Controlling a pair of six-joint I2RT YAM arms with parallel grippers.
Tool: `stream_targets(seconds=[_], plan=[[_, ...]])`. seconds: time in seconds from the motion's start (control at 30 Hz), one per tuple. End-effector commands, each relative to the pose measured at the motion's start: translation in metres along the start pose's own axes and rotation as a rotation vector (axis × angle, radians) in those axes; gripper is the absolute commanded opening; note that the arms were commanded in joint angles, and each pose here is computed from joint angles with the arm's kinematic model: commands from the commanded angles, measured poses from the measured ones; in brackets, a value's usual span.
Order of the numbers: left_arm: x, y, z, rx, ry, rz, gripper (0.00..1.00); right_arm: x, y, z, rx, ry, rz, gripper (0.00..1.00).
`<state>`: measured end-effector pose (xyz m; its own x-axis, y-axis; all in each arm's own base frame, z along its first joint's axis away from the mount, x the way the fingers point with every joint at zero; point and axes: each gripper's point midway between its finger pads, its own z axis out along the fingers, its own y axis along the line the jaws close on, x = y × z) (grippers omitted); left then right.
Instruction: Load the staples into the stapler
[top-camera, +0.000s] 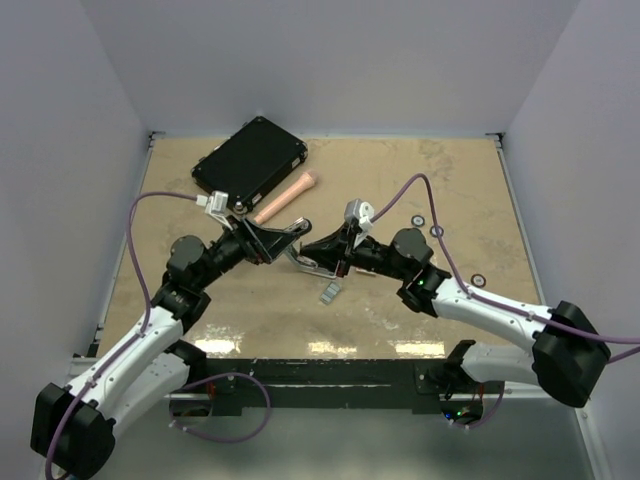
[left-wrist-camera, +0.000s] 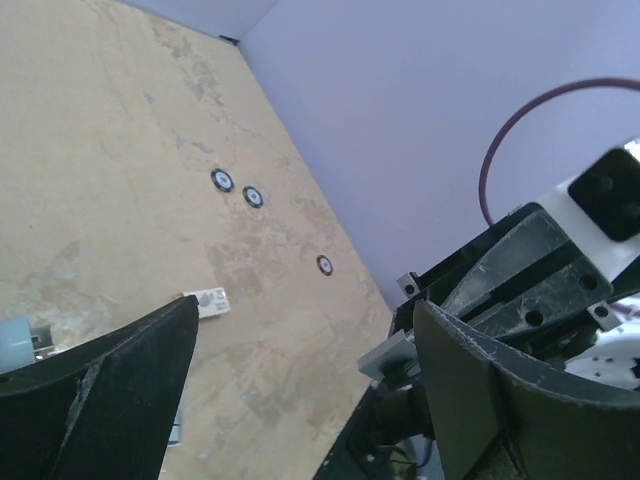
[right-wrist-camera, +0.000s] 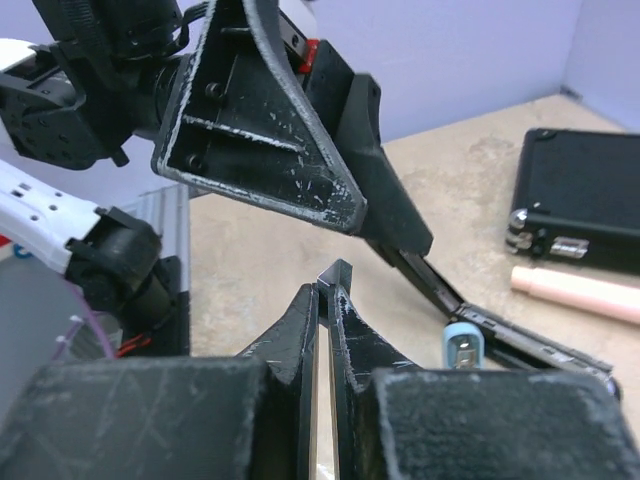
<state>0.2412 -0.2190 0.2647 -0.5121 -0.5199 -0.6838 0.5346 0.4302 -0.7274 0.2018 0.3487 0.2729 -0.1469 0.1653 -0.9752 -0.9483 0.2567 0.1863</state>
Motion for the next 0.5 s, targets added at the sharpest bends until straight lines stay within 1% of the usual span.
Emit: stream_targets(seconds=[0.0, 0.17, 0.47], plan=[[-0.020, -0.024, 0.007, 0.035, -0.043, -0.210, 0.92, -0.031, -0.008, 0.010, 0.020, -0.104, -0.181, 0.03], [-0.023, -0.031, 0.009, 0.047, -0.039, -0.342, 0.90, -0.031, -0.016, 0.021, 0.027, -0.104, -0.236, 0.03], [-0.022, -0.037, 0.011, 0.062, -0.011, -0.472, 0.83, -0.039, -0.020, 0.031, 0.026, -0.129, -0.278, 0.02]])
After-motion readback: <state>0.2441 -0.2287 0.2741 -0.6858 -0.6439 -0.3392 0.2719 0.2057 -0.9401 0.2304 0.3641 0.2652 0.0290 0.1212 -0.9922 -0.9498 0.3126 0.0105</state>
